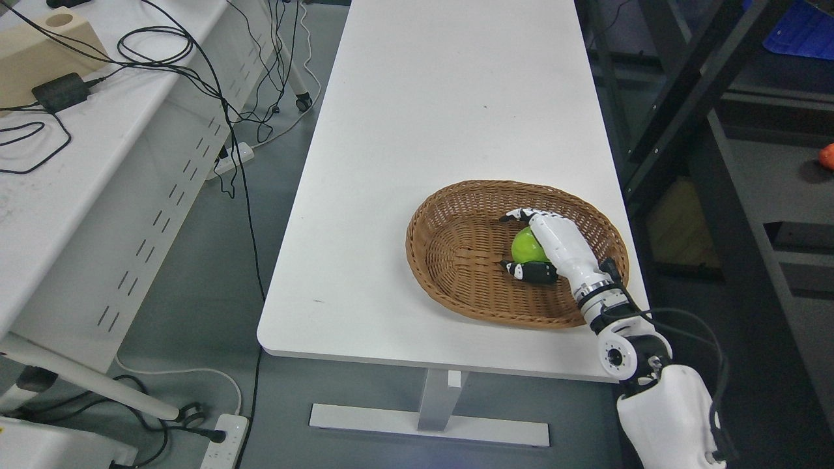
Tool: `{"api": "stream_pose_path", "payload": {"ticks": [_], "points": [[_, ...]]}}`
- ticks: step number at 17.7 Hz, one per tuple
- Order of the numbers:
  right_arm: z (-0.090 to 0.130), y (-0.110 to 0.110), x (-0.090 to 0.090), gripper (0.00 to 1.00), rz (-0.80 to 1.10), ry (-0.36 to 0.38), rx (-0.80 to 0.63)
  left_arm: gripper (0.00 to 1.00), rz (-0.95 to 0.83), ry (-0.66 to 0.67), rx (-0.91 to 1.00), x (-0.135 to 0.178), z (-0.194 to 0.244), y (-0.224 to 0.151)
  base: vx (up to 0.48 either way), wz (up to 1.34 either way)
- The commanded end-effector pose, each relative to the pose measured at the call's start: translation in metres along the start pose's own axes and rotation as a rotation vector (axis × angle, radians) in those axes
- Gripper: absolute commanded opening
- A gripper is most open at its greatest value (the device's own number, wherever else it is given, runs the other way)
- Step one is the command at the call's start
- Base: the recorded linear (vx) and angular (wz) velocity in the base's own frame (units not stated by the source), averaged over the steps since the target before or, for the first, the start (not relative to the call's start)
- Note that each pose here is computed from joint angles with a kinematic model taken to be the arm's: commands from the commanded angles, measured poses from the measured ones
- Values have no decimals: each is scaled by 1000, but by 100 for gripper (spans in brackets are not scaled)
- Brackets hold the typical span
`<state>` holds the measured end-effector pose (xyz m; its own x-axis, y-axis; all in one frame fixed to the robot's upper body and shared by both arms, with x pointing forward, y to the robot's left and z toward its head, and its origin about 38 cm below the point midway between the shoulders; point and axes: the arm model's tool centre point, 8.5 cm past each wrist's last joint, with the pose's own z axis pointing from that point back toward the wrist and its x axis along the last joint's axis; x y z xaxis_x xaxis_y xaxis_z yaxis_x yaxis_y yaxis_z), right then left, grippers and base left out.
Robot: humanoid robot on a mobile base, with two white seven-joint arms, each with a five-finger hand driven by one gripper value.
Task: Place green apple on left shelf middle layer
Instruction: 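Close the right hand fingers around the green apple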
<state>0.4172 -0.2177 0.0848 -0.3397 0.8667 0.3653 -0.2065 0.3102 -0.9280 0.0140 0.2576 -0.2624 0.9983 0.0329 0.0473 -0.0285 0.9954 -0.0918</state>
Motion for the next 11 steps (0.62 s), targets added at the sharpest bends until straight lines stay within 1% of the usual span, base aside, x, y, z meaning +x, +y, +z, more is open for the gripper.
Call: {"api": "stream_pose_path", "payload": {"ticks": [1,2,5,6,7,8,10,11], "points": [[12,-20,-27,16,13,38,-42,100,-5,-22,16,14,2,11,0,0],[15,-23,-26,2,16,14,-56,100,-3,-22,16,14,2,11,0,0],[21,-28,-24,2,-6,-18,-79,100,-5,-22,16,14,2,11,0,0],[25,-31,-23,2,-29,-42,-95,100,-5,-22,16,14,2,11,0,0],[32,-37,-21,2,-75,-81,-129,100,-5,-22,16,14,2,11,0,0],[38,-46,-21,3,-127,-101,-178,100,-5,-22,16,14,2,11,0,0],[53,-62,-26,4,-241,-137,-282,100,-5,-22,16,14,2,11,0,0],[60,-69,-30,4,-280,-140,-325,100,-5,-22,16,14,2,11,0,0]]}}
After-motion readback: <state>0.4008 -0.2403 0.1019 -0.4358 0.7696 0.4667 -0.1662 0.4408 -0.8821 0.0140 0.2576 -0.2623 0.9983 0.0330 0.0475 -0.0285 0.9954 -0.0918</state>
